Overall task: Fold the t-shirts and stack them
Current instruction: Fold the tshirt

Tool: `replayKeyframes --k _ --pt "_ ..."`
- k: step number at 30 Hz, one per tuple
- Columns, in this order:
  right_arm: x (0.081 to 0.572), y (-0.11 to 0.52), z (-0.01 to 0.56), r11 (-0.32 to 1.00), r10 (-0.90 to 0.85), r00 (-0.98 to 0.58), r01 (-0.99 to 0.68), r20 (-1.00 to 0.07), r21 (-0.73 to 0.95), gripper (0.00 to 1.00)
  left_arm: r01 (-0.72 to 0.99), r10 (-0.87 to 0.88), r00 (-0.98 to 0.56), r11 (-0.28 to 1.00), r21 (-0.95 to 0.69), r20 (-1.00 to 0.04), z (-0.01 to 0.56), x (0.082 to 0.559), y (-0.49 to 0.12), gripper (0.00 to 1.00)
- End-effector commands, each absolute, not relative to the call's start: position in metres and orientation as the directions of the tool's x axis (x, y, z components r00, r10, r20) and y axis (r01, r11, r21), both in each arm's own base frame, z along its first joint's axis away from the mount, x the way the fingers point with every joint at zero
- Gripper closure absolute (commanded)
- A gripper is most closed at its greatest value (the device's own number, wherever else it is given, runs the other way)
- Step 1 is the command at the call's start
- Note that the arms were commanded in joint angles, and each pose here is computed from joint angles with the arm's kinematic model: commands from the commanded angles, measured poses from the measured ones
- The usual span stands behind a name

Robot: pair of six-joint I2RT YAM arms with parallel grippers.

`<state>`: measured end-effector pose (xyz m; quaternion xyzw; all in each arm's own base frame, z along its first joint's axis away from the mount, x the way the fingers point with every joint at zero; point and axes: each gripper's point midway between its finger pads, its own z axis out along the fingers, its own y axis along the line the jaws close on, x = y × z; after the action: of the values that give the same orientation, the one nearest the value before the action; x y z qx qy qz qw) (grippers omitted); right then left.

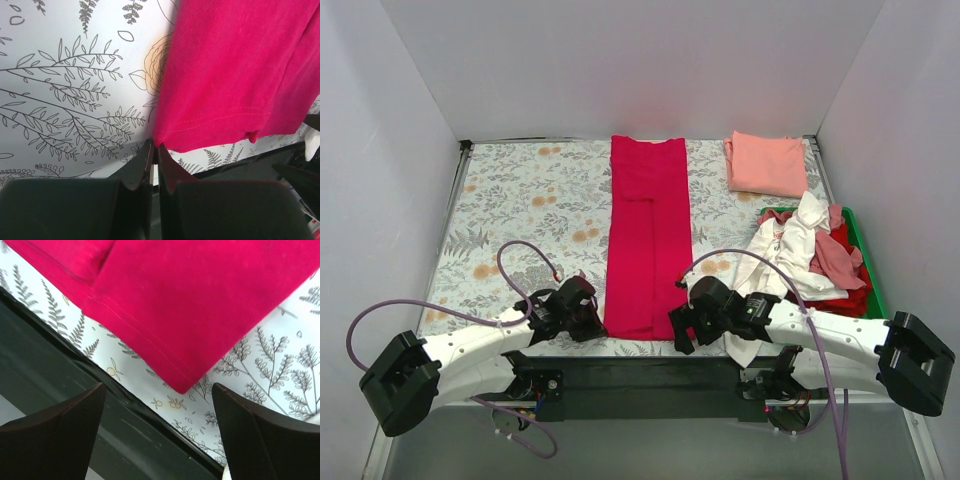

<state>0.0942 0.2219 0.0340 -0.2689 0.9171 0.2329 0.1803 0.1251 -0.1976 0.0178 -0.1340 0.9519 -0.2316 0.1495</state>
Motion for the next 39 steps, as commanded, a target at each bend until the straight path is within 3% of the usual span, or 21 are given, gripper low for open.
replayKeyframes --k 1,6,12,13,21,30,39 --pt "0.097 0.214 0.028 0.799 -0.390 -0.799 -0.541 -0.458 0.263 0.11 -0.205 -0.322 -0.922 0.876 -0.436 -0.216 0.010 0.117 -0.184 1.00" --pt "0.096 0.216 0.025 0.794 -0.416 -0.786 -0.559 -0.456 0.238 0.21 -0.196 -0.323 -0.920 0.870 -0.452 -0.224 0.013 0.118 -0.187 1.00" --pt "0.097 0.216 0.018 0.795 -0.445 -0.783 -0.569 -0.434 0.212 0.43 -0.186 -0.324 -0.917 0.862 -0.472 -0.231 0.018 0.122 -0.192 1.00" --pt "0.096 0.218 0.019 0.790 -0.448 -0.784 -0.572 -0.430 0.219 0.53 -0.183 -0.324 -0.917 0.861 -0.475 -0.233 0.019 0.123 -0.192 1.00" --pt "0.101 0.228 0.032 0.772 -0.440 -0.766 -0.589 -0.469 0.238 0.99 -0.179 -0.350 -0.900 0.842 -0.509 -0.261 0.031 0.134 -0.200 1.00" --pt "0.154 0.242 0.079 0.823 -0.359 -0.672 -0.555 -0.648 0.119 0.99 -0.129 -0.391 -0.825 0.833 -0.538 -0.408 0.067 0.180 -0.216 1.00" --pt "0.220 0.252 0.113 0.860 -0.292 -0.631 -0.501 -0.719 0.091 0.99 -0.123 -0.396 -0.694 0.888 -0.443 -0.601 0.102 0.251 -0.227 1.00"
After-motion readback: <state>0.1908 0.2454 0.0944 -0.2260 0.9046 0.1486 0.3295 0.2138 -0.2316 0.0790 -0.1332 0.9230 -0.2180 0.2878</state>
